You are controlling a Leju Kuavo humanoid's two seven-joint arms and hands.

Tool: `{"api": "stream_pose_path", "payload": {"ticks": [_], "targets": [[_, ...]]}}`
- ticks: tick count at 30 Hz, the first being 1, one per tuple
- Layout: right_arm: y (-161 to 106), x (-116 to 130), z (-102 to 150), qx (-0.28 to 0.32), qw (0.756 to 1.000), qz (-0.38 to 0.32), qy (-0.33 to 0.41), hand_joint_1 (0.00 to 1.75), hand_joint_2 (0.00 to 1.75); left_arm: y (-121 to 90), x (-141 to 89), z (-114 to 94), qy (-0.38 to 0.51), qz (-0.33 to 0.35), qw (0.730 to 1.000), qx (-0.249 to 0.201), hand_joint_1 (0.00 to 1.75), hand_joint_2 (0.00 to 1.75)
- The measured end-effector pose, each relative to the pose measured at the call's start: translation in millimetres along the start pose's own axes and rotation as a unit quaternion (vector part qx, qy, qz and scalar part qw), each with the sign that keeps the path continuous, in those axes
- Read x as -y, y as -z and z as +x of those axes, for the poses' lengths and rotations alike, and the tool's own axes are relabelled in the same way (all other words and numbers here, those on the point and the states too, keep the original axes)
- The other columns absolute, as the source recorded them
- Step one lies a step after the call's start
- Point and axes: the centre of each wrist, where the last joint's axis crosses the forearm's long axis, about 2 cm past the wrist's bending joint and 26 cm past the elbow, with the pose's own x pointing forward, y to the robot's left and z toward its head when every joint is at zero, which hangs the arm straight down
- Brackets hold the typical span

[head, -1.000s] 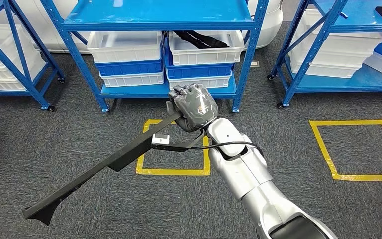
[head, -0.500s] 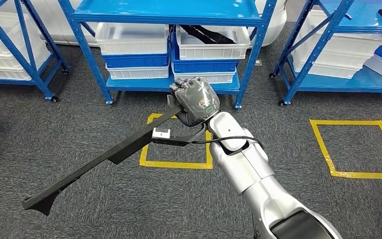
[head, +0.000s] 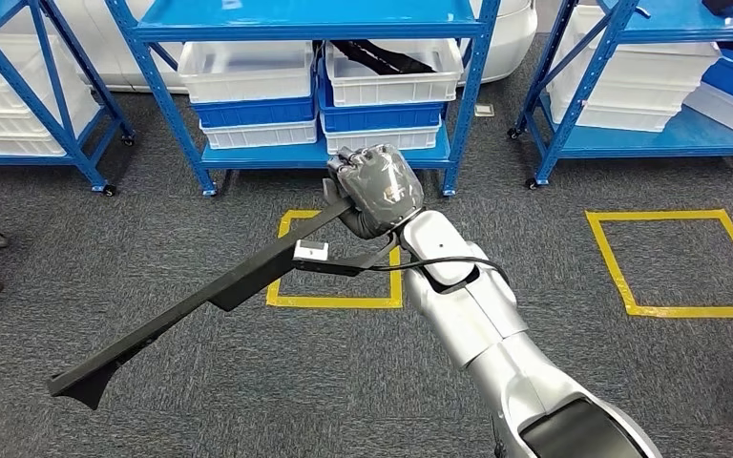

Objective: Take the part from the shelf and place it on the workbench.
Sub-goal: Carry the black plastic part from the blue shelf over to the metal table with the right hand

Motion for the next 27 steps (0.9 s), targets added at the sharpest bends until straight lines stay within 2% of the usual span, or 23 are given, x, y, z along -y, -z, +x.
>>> {"api": "stream_pose_path", "payload": {"ticks": [19, 27], "targets": [[-26, -12, -17, -0.021, 1.000, 0.010, -0.011, 1.75, 0.00, -2, 7, 3, -0.001, -0.009, 1.000, 0.007, 0.00, 1.75], [-29, -16, -18, -0.024, 1.000, 0.009, -0.017, 1.75, 0.00, 6, 11, 27, 0.008, -0.042, 0.999, 0.017, 0.00, 1.75]]}}
